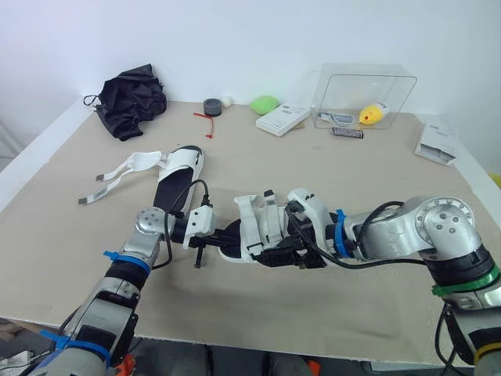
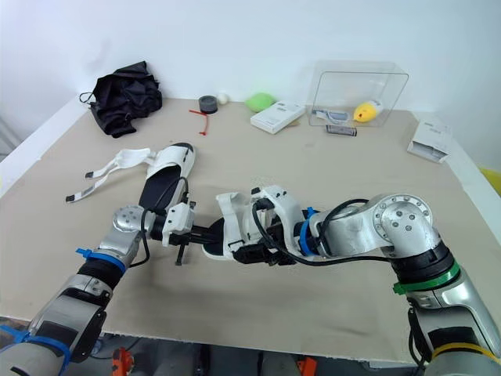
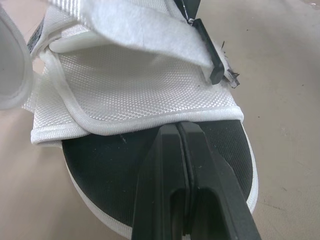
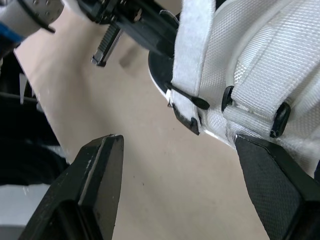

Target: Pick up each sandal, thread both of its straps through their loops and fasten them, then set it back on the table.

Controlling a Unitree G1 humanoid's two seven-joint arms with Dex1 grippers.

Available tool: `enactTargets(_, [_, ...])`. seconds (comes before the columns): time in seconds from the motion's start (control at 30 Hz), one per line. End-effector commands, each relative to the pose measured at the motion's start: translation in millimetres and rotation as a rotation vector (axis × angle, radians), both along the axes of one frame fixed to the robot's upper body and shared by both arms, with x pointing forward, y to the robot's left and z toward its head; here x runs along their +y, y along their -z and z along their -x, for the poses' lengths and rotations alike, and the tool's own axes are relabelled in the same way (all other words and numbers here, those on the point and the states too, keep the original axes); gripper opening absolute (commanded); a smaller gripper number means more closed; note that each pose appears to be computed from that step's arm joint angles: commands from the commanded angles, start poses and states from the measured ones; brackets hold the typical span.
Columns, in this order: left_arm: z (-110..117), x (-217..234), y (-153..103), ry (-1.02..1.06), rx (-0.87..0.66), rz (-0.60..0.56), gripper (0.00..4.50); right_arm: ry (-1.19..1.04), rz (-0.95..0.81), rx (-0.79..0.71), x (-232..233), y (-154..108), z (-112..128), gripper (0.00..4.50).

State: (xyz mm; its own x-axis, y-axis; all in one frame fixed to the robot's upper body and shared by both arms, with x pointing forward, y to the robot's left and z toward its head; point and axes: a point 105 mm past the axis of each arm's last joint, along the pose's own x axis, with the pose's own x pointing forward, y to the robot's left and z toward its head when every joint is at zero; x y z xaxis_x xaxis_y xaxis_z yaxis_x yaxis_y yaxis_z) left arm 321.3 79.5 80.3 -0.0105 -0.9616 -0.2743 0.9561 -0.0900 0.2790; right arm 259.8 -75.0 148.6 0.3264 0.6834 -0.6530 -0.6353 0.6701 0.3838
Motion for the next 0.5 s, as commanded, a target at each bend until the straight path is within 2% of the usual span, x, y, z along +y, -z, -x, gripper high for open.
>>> enactTargets(0.03, [26,-2,52,0.075,0.174,-0.166,0.00,0.033,-0.050,0.002,9,-1,-4,3.83])
enactTargets(0.5, [25,0,52,0.079,0.172,-0.168,0.00,-0.073,-0.072,0.073,30,-2,-6,3.83])
